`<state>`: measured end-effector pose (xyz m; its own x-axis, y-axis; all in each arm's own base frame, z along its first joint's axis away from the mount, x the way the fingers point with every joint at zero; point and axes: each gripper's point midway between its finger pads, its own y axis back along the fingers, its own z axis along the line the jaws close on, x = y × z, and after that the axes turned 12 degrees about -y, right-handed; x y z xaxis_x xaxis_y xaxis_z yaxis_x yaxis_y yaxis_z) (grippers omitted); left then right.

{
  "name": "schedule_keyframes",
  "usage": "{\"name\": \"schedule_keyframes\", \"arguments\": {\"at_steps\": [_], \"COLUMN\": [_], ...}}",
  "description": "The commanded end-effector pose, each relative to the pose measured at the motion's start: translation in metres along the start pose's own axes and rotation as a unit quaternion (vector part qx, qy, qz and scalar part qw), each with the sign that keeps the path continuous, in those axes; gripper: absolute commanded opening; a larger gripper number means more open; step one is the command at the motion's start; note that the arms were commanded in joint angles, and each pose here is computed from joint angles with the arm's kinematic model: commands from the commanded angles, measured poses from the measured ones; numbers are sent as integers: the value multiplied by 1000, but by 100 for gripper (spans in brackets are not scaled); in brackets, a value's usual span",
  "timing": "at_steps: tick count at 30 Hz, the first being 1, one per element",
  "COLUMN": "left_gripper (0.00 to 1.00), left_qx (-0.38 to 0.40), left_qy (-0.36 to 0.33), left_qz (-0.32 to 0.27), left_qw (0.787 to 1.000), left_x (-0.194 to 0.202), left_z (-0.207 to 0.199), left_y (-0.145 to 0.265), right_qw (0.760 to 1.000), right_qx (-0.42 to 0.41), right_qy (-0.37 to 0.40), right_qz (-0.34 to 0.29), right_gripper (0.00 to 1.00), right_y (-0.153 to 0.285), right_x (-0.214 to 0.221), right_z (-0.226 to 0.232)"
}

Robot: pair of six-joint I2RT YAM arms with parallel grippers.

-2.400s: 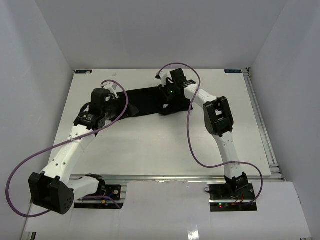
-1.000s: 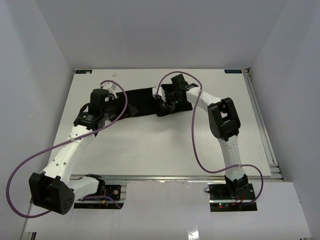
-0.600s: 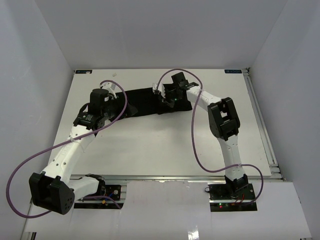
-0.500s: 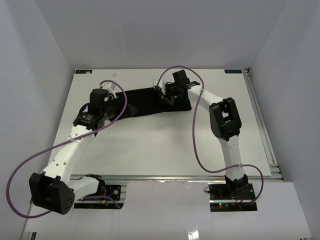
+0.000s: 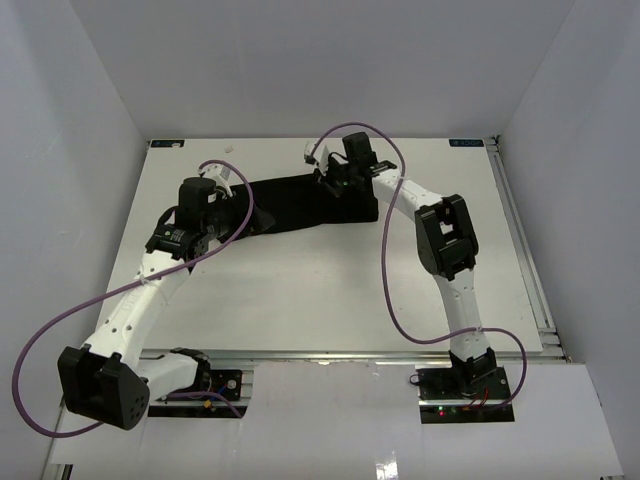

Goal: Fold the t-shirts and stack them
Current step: Fold the folded rectangular tshirt in 1/3 of the way

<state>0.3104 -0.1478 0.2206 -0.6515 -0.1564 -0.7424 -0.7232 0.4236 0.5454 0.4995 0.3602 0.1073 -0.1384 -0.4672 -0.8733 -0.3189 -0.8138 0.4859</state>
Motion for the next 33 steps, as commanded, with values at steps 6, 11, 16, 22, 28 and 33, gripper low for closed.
{"name": "schedule_keyframes", "arguments": {"at_steps": [6, 11, 16, 22, 28, 33], "left_gripper": [86, 86, 86, 86, 86, 86], "left_qx": [8, 11, 11, 10, 12, 14], "left_qy": [-1, -2, -4, -5, -4, -4], "left_qz": [-10, -10, -12, -18, -24, -23], "left_qw": [1000, 1000, 1000, 1000, 1000, 1000], "left_x": [-4, -5, -8, -11, -15, -15], "left_z": [-2, -3, -3, -3, -3, -2], "left_y": [6, 4, 5, 7, 8, 6], "right_qw": [999, 995, 997, 998, 995, 988], "right_qx": [-22, -45, -27, -19, -33, -49], "right_qy": [-10, -9, -16, -50, -81, -143], "right_qz": [48, 88, 71, -25, -55, -42], "right_gripper": [12, 31, 71, 79, 77, 31], "right_y": [-21, -27, -18, 35, 76, 85], "right_x": [53, 78, 60, -37, -55, -18], "right_z": [23, 35, 28, 2, 1, -2]}}
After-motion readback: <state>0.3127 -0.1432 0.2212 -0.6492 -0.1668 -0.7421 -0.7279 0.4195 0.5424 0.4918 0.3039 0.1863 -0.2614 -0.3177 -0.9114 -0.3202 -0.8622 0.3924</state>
